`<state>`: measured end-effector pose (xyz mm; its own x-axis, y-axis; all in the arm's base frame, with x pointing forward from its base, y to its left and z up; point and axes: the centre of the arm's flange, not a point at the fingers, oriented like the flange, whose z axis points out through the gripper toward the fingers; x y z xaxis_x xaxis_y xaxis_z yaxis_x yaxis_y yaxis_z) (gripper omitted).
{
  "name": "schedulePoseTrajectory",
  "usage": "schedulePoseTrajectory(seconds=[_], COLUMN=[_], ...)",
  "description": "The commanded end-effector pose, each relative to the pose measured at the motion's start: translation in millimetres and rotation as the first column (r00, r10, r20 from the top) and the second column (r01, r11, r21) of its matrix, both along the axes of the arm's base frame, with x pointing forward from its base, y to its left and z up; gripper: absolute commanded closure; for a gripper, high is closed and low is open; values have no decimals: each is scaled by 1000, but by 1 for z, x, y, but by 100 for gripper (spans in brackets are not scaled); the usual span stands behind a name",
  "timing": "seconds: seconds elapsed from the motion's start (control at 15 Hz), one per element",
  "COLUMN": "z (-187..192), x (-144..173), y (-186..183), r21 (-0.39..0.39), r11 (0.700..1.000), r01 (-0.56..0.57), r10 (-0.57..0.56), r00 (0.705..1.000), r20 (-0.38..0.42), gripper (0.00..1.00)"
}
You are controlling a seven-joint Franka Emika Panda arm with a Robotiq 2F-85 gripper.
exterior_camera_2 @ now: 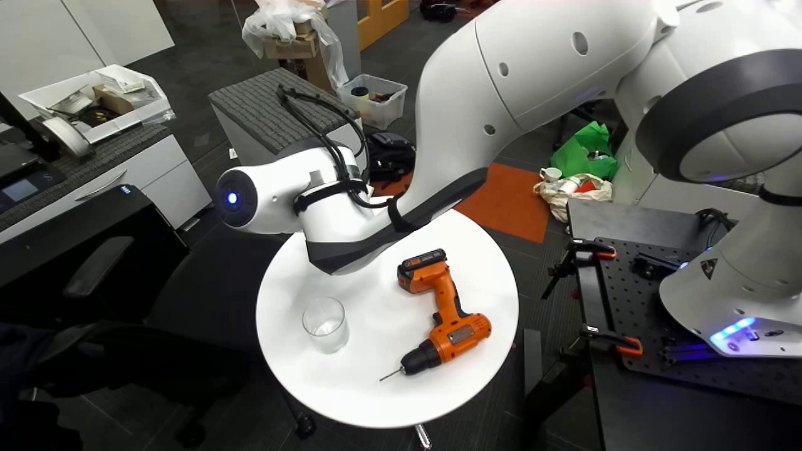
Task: Remove the marker from the table and put it inside the glass cup
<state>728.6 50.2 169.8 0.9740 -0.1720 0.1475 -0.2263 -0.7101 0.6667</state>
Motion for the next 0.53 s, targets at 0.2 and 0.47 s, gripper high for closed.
schedulePoseTrajectory(seconds=[0.2, 0.47], z=[12, 13], x=[-10, -13], y=[17, 38], r21=[-79, -147], r11=[997, 988], r01=[-20, -49], r10=[25, 67], r00=[998, 991], r20=[54, 118], gripper=[95, 95])
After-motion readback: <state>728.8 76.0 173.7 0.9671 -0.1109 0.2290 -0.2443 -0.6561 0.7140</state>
